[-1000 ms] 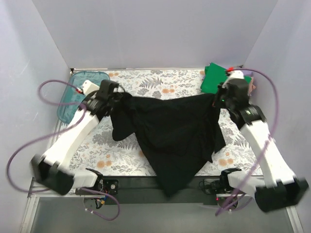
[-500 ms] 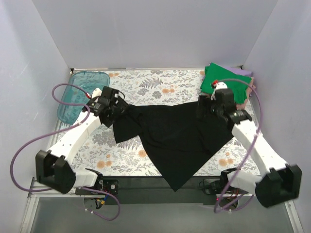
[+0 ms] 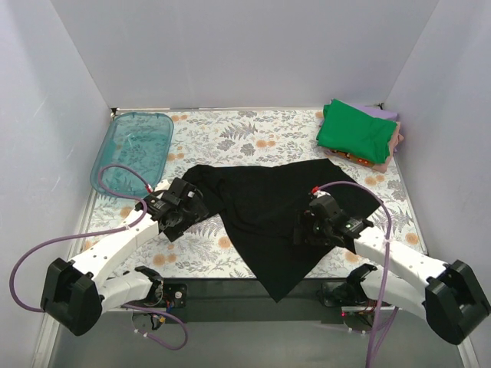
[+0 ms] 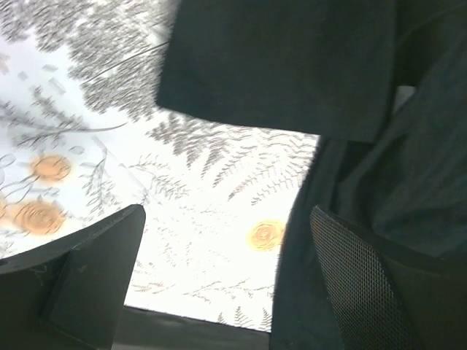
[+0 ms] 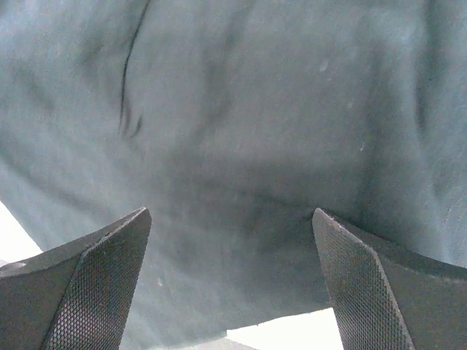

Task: Fold and stack the t-shirts
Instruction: Flatten the tshirt out

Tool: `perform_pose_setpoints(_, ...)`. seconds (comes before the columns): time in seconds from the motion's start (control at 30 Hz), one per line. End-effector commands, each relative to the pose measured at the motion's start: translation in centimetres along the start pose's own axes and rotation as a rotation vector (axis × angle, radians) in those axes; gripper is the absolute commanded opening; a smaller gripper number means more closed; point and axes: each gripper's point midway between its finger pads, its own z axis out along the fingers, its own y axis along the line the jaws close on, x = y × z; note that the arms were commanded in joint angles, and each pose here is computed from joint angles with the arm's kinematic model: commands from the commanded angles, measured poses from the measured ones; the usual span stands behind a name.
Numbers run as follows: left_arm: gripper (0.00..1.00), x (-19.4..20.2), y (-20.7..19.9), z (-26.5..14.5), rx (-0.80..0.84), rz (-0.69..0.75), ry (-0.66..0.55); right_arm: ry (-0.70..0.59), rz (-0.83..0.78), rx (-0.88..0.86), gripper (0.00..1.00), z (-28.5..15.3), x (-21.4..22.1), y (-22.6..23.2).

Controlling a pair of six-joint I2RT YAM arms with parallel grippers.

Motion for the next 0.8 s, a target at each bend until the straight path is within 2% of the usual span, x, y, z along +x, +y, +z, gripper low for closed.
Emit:
perform_pose_setpoints(0.0,0.97,0.0,1.6,-0.4,-0.047,-0.059,-0.019,-0.075,0.048,0.093,0.98,1.4,-2.4,-0.7)
perform_pose_setpoints(0.03,0.97,0.1,2.0,-0.4,-0.059,-0.062,-0.02,-0.068,0.048,0.169,0.98,2.0,-2.4,-2.0)
perform_pose_setpoints(0.17,0.97,0.7,3.2,-0.1,-0.088,-0.067,-0.013,-0.022,0.109,0.285,0.98,3.2,-3.2,-5.3)
perform_pose_setpoints(0.27,0.97,1.2,3.3,0.2,-0.085,-0.068,0.006,-0.003,0.194,0.366,0.98,3.5,-5.1,-9.1)
perform_pose_setpoints(0.37,0.97,1.9,3.2,0.8,-0.063,-0.058,0.033,-0.007,0.212,0.399,0.98,3.7,-7.6,-11.1)
perform_pose_setpoints(0.5,0.97,3.0,2.9,1.5,-0.044,-0.019,0.085,-0.036,0.213,0.382,0.98,3.7,-11.5,-11.9)
perform_pose_setpoints(0.57,0.97,3.8,2.6,1.7,-0.018,0.007,0.122,-0.067,0.179,0.334,0.98,3.2,-13.4,-10.9)
perform_pose_setpoints(0.77,0.95,3.5,3.3,2.4,-0.062,0.015,0.092,-0.2,0.158,0.262,0.98,-0.8,-14.8,-8.9)
